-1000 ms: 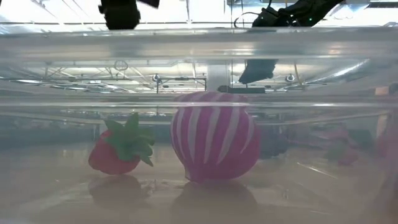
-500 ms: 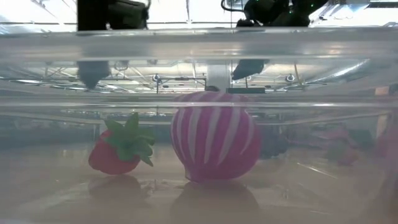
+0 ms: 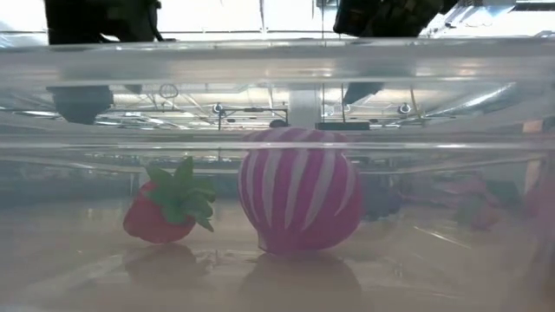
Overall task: Pick and placing Produce into tupperware
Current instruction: Put the grapes into the transparent bin
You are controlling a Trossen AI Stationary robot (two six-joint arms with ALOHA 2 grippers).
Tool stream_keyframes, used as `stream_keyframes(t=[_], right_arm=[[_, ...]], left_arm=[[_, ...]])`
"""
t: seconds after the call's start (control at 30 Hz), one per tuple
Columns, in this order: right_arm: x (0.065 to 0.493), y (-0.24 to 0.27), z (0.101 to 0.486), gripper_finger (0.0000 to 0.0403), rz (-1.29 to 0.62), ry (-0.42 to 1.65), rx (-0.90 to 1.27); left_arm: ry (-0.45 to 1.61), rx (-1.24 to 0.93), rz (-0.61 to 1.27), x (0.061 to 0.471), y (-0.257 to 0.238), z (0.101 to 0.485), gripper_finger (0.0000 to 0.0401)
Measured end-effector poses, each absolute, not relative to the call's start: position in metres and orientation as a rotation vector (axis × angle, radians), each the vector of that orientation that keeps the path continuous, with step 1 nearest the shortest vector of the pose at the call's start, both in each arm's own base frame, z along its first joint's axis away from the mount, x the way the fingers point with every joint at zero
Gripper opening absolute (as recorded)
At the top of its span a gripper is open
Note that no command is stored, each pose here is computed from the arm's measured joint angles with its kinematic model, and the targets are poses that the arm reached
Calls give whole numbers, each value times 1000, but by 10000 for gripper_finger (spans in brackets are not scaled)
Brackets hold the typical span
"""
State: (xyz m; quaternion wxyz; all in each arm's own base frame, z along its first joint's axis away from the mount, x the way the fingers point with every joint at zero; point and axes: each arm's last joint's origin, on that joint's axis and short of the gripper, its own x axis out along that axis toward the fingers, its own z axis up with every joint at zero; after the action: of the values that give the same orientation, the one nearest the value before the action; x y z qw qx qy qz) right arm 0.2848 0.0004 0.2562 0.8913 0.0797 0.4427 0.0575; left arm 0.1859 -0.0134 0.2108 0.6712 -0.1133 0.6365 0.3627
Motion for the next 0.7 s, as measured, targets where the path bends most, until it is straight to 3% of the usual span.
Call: stream_keyframes(t=[0.4,0.7], right_arm=[[283,20,248,187,4,998,189],[297,16,212,187,-31,1148,212]], left_arm=[[1331,-215,763,192,-31,211,260],[1311,-200,774,192,-30,211,258]])
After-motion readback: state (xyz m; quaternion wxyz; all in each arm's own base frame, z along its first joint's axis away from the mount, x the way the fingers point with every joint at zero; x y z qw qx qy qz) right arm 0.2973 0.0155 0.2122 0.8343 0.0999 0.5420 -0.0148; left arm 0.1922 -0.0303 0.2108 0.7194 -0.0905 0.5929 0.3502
